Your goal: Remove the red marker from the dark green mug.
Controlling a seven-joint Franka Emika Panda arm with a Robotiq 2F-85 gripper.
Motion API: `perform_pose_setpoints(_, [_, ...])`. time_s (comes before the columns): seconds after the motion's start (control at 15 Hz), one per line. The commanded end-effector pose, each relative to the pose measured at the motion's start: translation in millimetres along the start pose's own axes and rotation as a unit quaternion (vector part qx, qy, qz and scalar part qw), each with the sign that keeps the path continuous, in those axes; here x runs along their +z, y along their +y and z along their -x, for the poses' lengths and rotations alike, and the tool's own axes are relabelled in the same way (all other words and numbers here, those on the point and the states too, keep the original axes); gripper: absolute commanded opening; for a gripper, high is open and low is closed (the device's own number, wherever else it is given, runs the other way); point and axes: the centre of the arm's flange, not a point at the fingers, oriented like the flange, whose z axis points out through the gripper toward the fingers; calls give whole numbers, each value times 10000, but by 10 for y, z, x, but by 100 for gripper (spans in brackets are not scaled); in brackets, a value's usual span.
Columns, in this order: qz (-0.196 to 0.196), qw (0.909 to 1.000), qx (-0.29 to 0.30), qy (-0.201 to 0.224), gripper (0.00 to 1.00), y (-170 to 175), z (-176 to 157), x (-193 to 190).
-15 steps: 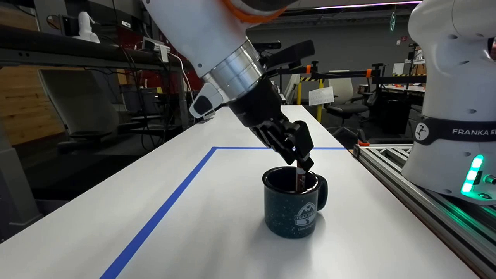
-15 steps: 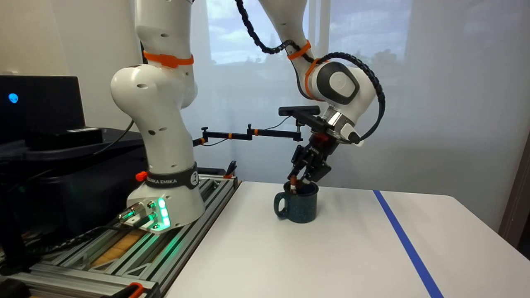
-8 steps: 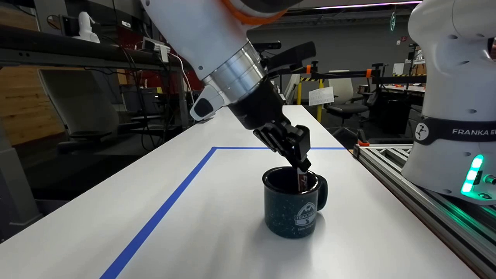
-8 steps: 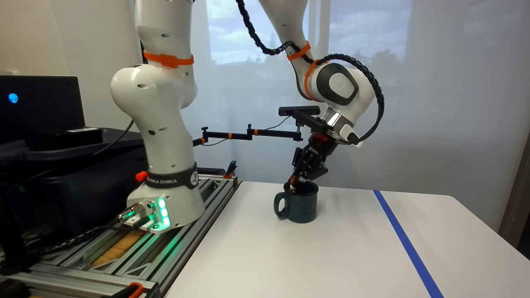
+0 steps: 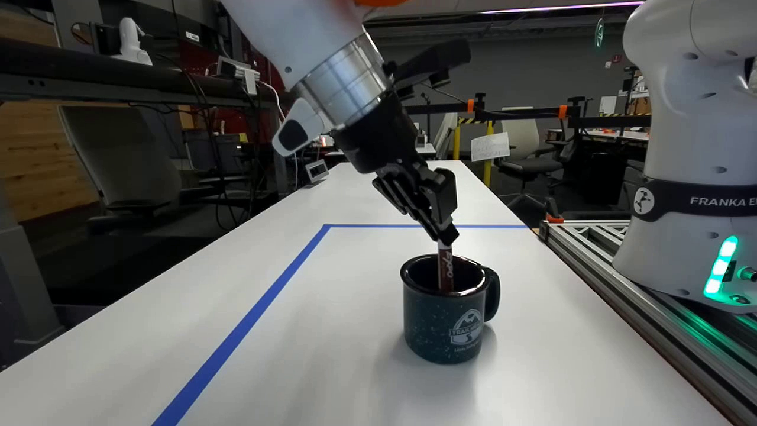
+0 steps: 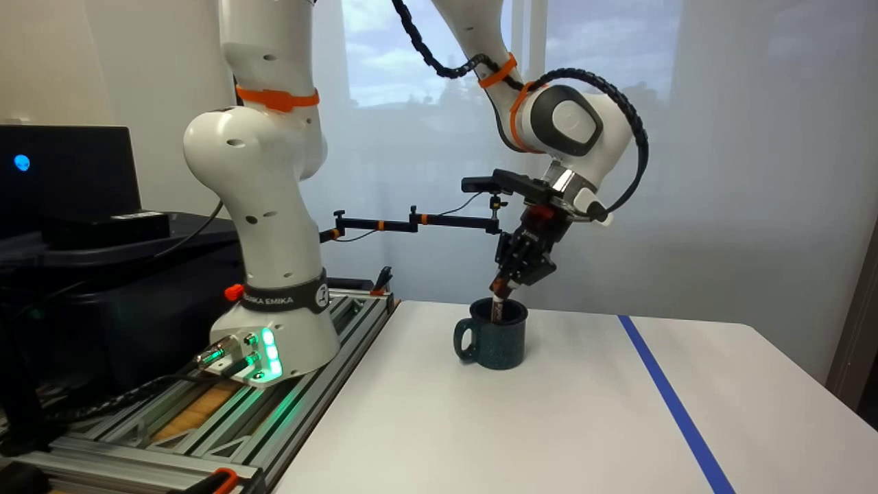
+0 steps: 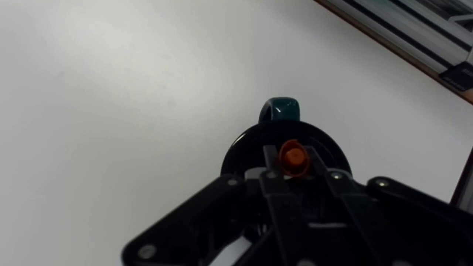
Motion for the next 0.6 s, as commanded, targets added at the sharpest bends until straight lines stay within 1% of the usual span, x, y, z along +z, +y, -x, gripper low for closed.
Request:
perform_pose_setpoints(0.0, [121, 9994, 70, 310, 5, -3, 290, -492])
perform_pose_setpoints(0.2, [176, 9975, 68, 679, 5, -46, 472, -794])
perform_pose_setpoints(0.33, [379, 9946, 208, 940, 5, -42, 632, -948])
perform_pose_setpoints(0.47, [1020, 9876, 578, 1046, 5, 9, 781, -1049])
perform_pose_setpoints(0.53, [1234, 9839, 689, 1091, 5, 48, 836, -1062])
